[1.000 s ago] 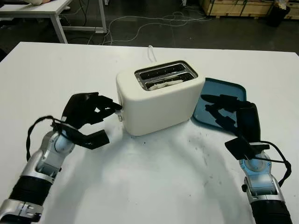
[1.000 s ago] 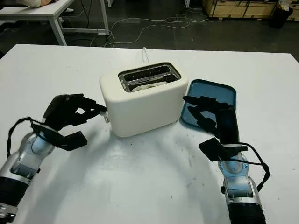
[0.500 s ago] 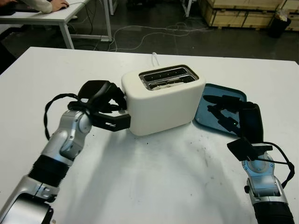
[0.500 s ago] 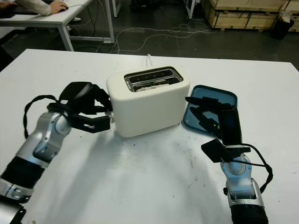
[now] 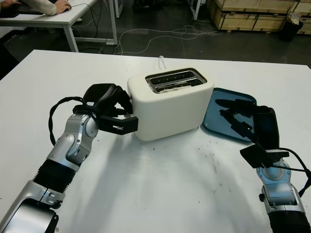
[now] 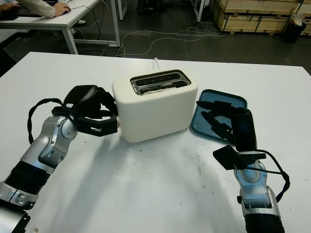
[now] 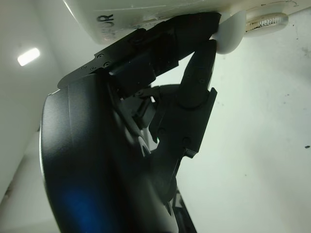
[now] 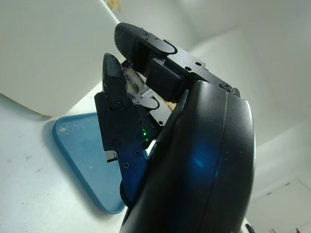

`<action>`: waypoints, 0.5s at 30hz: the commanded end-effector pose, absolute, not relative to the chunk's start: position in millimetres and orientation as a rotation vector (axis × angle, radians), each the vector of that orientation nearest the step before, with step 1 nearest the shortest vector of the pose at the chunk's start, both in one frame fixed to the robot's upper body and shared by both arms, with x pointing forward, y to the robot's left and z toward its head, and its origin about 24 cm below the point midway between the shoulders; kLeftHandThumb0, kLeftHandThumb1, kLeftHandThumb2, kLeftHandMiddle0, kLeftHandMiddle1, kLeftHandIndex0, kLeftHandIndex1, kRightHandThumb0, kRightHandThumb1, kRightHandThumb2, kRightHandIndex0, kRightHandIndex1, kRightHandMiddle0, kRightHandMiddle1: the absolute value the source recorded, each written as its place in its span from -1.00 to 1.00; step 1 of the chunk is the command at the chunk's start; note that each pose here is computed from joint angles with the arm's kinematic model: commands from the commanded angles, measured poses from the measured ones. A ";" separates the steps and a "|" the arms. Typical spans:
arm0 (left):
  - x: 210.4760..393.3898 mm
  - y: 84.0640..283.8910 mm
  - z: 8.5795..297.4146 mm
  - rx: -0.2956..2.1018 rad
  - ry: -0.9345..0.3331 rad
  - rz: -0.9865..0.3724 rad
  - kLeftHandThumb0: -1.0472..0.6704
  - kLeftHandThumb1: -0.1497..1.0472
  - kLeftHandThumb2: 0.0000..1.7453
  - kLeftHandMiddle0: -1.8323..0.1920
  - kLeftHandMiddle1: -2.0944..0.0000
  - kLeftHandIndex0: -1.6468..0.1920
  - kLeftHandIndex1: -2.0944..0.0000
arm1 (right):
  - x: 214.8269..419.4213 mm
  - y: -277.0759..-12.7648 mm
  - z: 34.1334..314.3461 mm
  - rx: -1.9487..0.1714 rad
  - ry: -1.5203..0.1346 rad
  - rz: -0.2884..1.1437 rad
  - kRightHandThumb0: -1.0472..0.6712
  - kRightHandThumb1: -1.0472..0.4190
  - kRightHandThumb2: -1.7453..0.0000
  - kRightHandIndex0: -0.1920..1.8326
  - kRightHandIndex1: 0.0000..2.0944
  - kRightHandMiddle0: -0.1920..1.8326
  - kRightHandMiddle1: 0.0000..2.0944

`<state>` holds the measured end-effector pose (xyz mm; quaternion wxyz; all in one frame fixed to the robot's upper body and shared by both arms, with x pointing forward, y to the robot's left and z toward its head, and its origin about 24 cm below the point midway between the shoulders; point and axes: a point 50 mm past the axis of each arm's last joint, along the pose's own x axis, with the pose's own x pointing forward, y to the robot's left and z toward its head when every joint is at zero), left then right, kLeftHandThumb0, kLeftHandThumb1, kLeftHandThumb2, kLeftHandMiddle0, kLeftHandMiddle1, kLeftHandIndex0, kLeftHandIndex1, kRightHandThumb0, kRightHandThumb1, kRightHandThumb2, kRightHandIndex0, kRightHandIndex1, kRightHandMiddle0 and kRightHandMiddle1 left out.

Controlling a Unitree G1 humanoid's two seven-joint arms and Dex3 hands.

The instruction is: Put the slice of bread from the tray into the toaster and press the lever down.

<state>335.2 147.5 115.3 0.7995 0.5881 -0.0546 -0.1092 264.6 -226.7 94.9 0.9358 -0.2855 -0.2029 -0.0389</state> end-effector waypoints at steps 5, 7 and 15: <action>291.4 97.8 19.6 1.200 0.112 -0.593 0.00 0.79 -0.80 0.10 -0.27 -0.13 0.15 | 261.9 -227.7 96.8 -0.592 -0.428 -0.060 -0.07 -0.83 0.81 0.08 -0.15 0.29 -1.00; 289.6 101.5 25.1 1.132 0.060 -0.568 -0.01 0.79 -0.80 0.09 -0.18 -0.14 0.32 | 261.9 -227.5 96.6 -0.594 -0.427 -0.062 -0.07 -0.83 0.81 0.08 -0.15 0.29 -1.00; 278.1 125.9 53.3 0.895 -0.147 -0.444 -0.09 0.79 -0.68 0.00 -0.05 -0.24 0.45 | 262.5 -224.5 95.7 -0.574 -0.428 -0.061 -0.07 -0.83 0.82 0.08 -0.15 0.28 -1.00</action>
